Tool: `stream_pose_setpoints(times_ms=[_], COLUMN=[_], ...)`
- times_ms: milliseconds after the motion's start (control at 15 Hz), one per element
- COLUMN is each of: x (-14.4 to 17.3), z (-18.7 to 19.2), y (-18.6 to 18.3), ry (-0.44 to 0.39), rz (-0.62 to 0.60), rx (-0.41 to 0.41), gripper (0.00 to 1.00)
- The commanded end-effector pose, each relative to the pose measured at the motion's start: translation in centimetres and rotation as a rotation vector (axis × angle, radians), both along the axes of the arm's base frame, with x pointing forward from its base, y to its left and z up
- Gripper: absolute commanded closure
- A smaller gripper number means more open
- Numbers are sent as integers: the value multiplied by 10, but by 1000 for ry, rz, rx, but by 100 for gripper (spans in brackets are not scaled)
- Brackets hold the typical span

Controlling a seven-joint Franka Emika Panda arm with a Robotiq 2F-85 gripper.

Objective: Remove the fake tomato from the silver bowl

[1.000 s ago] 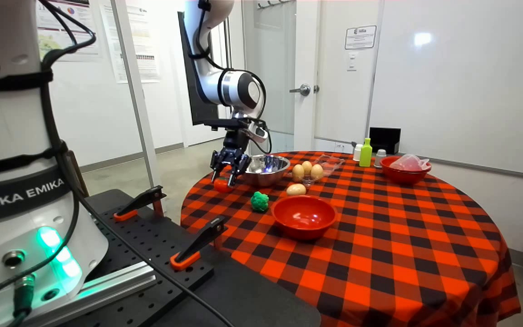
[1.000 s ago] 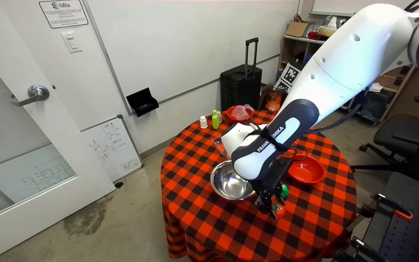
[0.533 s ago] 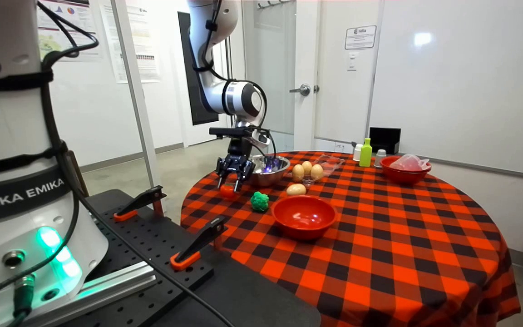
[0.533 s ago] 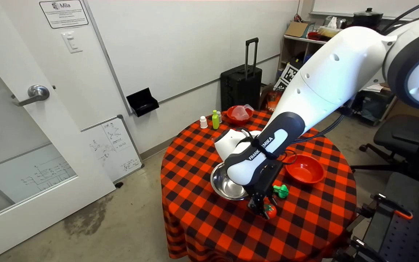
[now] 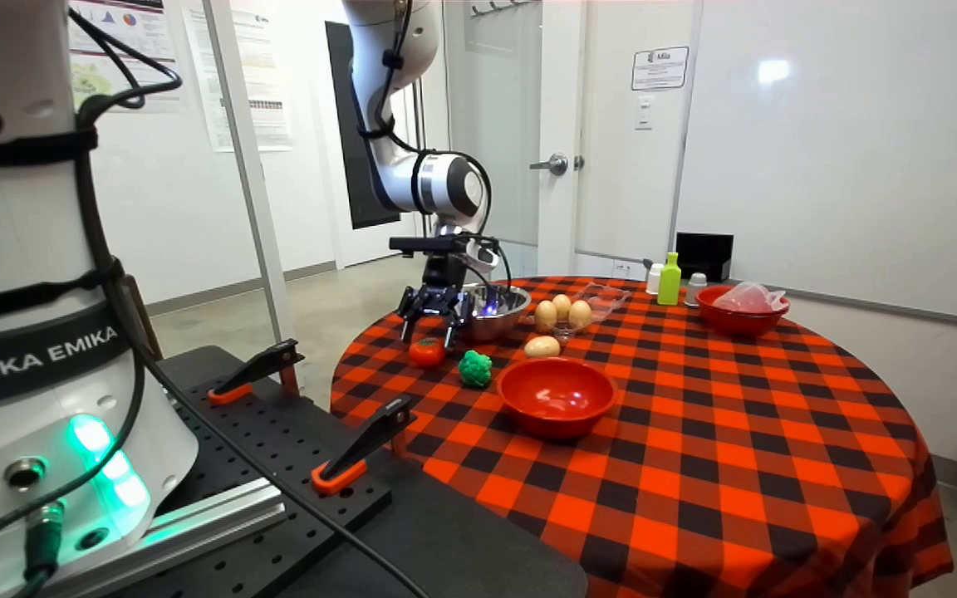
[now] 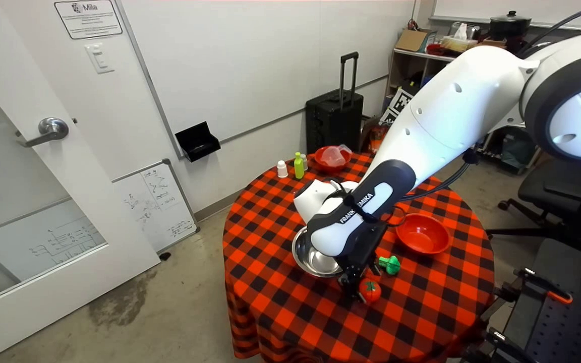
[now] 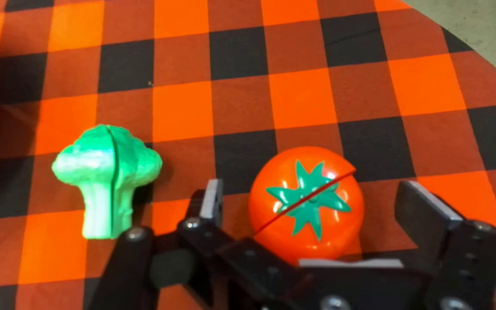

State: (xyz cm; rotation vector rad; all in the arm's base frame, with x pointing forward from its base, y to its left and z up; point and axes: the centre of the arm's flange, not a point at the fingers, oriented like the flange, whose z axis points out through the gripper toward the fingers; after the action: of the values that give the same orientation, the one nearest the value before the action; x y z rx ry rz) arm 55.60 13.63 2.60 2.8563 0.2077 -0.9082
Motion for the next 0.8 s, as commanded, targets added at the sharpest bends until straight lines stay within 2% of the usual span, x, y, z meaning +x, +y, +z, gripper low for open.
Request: stream_pose_setpoints(times_ms=[0,333,733], x=[-2,-16,-36], z=[18,63,137], y=[-7,-20,-16], ry=[20,40,47], rz=[2,-14,-7], rx=[-40,-41,88], gripper=[0,0,0])
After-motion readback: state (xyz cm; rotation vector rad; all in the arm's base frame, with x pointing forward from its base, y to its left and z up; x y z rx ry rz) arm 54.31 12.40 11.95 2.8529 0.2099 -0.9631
